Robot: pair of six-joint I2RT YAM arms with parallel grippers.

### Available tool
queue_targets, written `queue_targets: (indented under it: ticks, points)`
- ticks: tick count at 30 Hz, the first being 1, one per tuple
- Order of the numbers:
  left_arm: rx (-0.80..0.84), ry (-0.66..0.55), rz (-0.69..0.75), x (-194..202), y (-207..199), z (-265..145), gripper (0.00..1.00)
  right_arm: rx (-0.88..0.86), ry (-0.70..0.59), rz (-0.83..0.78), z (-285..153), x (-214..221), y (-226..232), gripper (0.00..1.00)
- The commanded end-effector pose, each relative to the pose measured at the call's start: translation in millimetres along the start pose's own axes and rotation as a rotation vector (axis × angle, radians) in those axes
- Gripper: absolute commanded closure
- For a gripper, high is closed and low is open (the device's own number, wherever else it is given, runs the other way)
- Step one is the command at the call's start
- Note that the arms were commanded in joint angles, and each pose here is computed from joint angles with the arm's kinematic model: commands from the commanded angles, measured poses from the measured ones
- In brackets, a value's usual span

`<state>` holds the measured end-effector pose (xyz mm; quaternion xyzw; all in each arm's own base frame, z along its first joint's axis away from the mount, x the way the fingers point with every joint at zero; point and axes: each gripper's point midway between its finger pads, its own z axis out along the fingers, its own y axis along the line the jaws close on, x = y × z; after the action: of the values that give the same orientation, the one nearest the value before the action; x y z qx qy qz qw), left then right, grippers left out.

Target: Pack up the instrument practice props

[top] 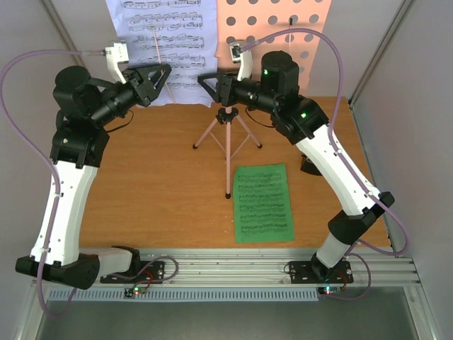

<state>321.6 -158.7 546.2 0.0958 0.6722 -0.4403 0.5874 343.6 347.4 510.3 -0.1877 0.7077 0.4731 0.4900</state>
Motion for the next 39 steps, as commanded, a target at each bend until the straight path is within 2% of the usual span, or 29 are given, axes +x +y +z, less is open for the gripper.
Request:
queue_targets:
  ticks: [1, 9, 18, 22, 28, 30, 32, 33, 34, 36, 38, 39]
  points:
    - [0.032, -0.021, 0.020, -11, -8, 4, 0.68, -0.003, -0.046, 0.029, 5, -12, 0, 0.68]
    - [0.029, -0.047, 0.064, -11, -9, -1, 0.99, 0.017, -0.092, 0.022, 2, -19, -3, 0.98]
    - [0.021, -0.089, 0.128, -14, -11, -9, 1.00, 0.095, -0.306, -0.036, -43, -46, -4, 0.99]
    - [0.013, -0.094, 0.127, -14, -10, -9, 0.99, 0.175, -0.433, -0.098, -82, -62, -4, 0.99]
    - [0.016, -0.086, 0.112, -12, -7, -6, 0.99, 0.337, -0.661, -0.133, -170, -79, -8, 0.99]
    - [0.012, -0.083, 0.109, -11, -6, -5, 1.00, 0.360, -0.694, -0.155, -192, -77, -5, 0.99]
    - [0.013, -0.083, 0.108, -11, -6, -5, 0.99, 0.376, -0.673, -0.164, -204, -69, -5, 0.99]
    - [0.012, -0.083, 0.107, -11, -6, -6, 0.98, 0.378, -0.643, -0.164, -206, -61, -6, 0.99]
    - [0.011, -0.084, 0.107, -10, -6, -6, 0.89, 0.371, -0.616, -0.163, -208, -54, -5, 0.99]
    - [0.007, -0.087, 0.103, -8, -4, -7, 0.65, 0.352, -0.554, -0.151, -210, -36, -6, 0.99]
    - [0.007, -0.090, 0.099, -6, -4, -10, 0.48, 0.310, -0.480, -0.137, -209, -14, -4, 0.99]
    - [0.006, -0.093, 0.096, -4, -4, -12, 0.42, 0.289, -0.441, -0.130, -209, -2, -2, 0.99]
